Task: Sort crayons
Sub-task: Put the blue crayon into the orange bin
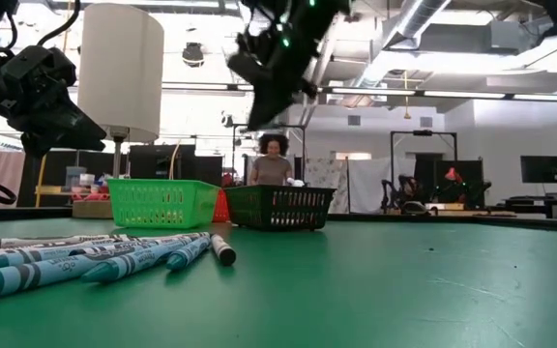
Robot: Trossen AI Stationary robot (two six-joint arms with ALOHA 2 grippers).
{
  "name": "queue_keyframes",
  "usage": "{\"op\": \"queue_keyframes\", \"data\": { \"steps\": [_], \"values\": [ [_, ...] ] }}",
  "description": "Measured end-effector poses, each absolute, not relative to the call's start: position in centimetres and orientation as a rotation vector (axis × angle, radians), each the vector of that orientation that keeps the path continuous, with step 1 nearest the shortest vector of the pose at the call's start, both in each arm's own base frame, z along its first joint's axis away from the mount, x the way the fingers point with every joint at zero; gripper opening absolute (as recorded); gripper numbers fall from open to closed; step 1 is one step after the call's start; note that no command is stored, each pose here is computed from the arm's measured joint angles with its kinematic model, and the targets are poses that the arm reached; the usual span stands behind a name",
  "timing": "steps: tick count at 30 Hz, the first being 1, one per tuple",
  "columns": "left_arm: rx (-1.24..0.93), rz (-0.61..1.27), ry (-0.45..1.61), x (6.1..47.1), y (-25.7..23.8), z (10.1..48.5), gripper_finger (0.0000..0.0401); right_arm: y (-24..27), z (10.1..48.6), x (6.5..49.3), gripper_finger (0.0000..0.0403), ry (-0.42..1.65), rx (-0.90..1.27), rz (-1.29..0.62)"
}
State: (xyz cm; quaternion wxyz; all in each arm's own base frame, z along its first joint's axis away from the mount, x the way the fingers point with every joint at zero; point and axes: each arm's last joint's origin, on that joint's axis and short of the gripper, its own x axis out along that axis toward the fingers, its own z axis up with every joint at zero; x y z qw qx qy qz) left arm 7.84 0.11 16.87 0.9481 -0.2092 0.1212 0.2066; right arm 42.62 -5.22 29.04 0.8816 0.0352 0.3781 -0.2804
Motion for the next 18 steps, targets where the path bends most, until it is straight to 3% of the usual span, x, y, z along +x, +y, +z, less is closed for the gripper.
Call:
{"op": "queue_keyframes", "data": {
  "steps": [10,18],
  "values": [
    [-0.426,0.421,0.247,7.8,0.1,16.9,0.0137,-14.5,25.6,42.1,0.0001,0.886,0.164,-0.608],
    [-0.426,0.419,0.247,7.9,0.1,16.9,0.0137,-19.3,24.8,41.6,0.0001,0.837,0.131,-0.612]
  ]
}}
